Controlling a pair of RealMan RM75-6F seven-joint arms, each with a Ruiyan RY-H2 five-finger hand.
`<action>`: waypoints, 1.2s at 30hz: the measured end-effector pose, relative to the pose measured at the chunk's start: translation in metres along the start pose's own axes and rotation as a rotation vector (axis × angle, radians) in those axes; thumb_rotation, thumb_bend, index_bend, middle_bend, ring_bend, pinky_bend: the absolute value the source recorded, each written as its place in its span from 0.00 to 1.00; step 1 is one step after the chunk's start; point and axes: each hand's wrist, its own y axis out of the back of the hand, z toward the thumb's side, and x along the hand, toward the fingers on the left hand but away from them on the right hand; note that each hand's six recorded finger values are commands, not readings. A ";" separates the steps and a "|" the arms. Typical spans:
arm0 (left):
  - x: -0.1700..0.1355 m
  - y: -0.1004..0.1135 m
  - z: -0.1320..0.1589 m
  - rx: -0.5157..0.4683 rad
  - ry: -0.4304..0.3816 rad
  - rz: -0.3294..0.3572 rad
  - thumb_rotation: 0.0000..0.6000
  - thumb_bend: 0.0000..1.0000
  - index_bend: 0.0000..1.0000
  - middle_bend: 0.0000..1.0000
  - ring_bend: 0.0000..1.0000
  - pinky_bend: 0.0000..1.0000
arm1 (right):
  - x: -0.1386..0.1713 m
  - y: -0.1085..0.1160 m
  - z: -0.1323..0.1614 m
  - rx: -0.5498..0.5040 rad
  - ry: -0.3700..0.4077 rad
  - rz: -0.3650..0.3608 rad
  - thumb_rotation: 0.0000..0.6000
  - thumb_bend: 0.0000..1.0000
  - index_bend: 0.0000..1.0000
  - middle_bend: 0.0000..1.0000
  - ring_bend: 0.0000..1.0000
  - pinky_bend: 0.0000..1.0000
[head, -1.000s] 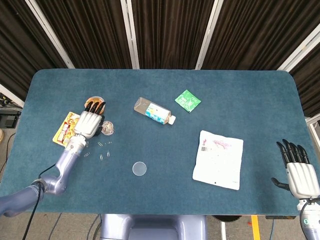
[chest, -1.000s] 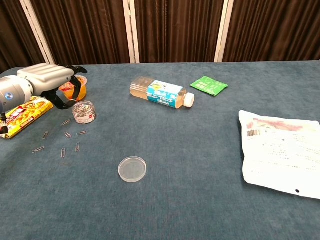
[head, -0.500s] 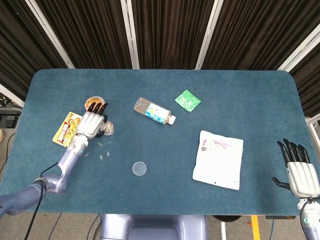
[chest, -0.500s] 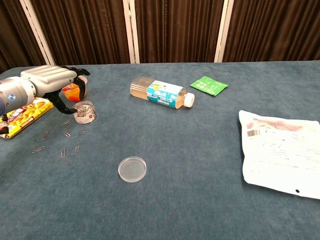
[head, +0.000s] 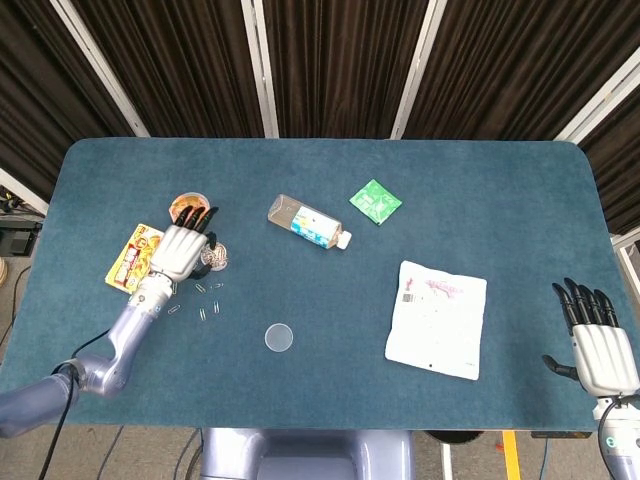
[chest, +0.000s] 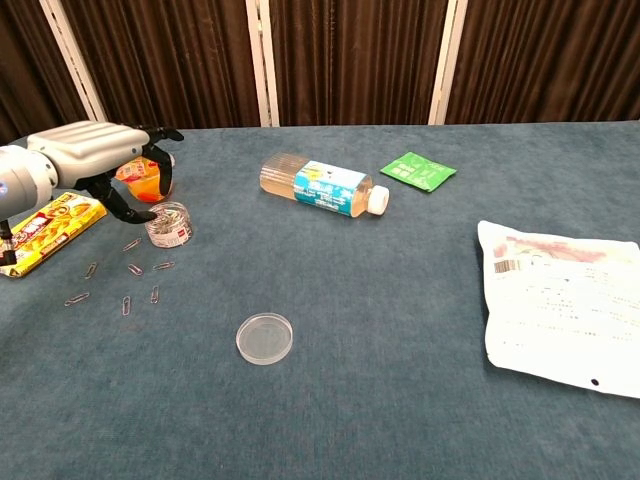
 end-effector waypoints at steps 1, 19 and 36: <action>-0.005 0.002 0.003 0.000 -0.018 0.004 1.00 0.28 0.45 0.00 0.00 0.00 | 0.000 0.000 0.000 0.000 0.001 -0.001 1.00 0.00 0.00 0.00 0.00 0.00; -0.066 -0.014 -0.004 0.058 -0.072 -0.018 1.00 0.29 0.48 0.00 0.00 0.00 | 0.008 0.005 0.001 -0.007 0.014 -0.015 1.00 0.00 0.00 0.00 0.00 0.00; -0.063 -0.039 -0.010 0.165 -0.054 -0.066 1.00 0.34 0.48 0.00 0.00 0.00 | 0.006 0.002 0.001 -0.002 0.010 -0.006 1.00 0.00 0.00 0.00 0.00 0.00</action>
